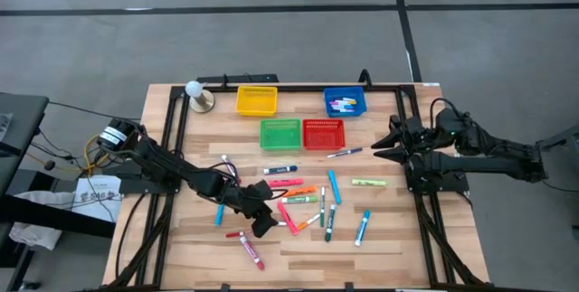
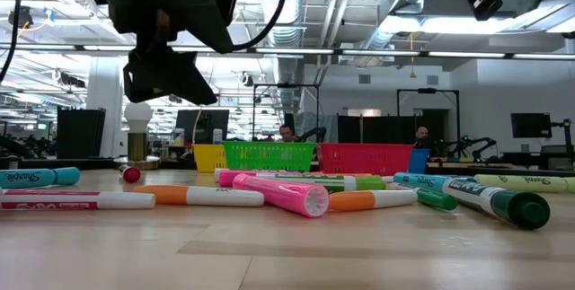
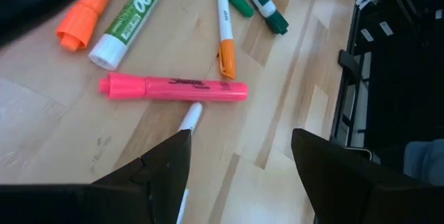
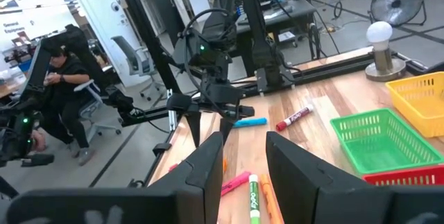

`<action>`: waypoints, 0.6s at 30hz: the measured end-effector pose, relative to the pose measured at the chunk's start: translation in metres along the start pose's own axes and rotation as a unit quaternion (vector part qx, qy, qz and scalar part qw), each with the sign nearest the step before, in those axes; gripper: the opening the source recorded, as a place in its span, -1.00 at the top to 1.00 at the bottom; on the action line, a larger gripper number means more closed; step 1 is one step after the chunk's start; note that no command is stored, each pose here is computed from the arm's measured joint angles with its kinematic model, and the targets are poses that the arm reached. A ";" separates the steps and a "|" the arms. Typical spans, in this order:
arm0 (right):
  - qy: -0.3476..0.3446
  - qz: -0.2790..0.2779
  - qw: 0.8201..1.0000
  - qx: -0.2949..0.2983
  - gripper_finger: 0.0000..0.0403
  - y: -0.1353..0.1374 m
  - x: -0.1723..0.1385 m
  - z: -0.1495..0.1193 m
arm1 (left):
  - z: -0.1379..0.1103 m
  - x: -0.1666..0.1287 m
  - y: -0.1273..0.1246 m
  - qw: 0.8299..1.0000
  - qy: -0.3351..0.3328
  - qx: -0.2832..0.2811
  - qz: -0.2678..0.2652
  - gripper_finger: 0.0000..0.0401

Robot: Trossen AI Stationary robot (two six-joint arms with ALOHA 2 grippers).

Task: Pick & Place Markers
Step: Put the orange highlighter into the blue bin

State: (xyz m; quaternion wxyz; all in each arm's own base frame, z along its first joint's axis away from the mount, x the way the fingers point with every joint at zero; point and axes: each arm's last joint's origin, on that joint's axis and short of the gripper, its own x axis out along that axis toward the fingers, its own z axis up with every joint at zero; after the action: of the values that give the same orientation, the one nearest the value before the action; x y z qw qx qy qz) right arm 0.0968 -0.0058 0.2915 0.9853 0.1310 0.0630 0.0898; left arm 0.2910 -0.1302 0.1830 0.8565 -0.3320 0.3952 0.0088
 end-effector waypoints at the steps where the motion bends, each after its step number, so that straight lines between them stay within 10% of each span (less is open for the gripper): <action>1: 0.000 0.000 1.000 0.000 0.50 0.000 0.000 0.000 | 0.000 0.000 -0.001 1.000 -0.001 0.000 -0.002 -0.24; 11: 0.001 0.000 1.000 -0.002 0.50 0.000 0.000 0.000 | 0.006 -0.001 -0.003 0.998 0.039 -0.018 -0.052 -0.24; 18: 0.002 0.000 1.000 -0.004 0.50 0.000 0.000 0.000 | 0.029 -0.019 -0.049 0.997 -0.021 0.059 -0.045 -0.24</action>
State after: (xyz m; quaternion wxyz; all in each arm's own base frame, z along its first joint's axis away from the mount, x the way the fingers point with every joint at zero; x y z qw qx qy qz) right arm 0.0967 -0.0058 0.2912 0.9857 0.1270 0.0644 0.0901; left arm 0.3110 -0.1468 0.2370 0.8822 -0.2979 0.3618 -0.0460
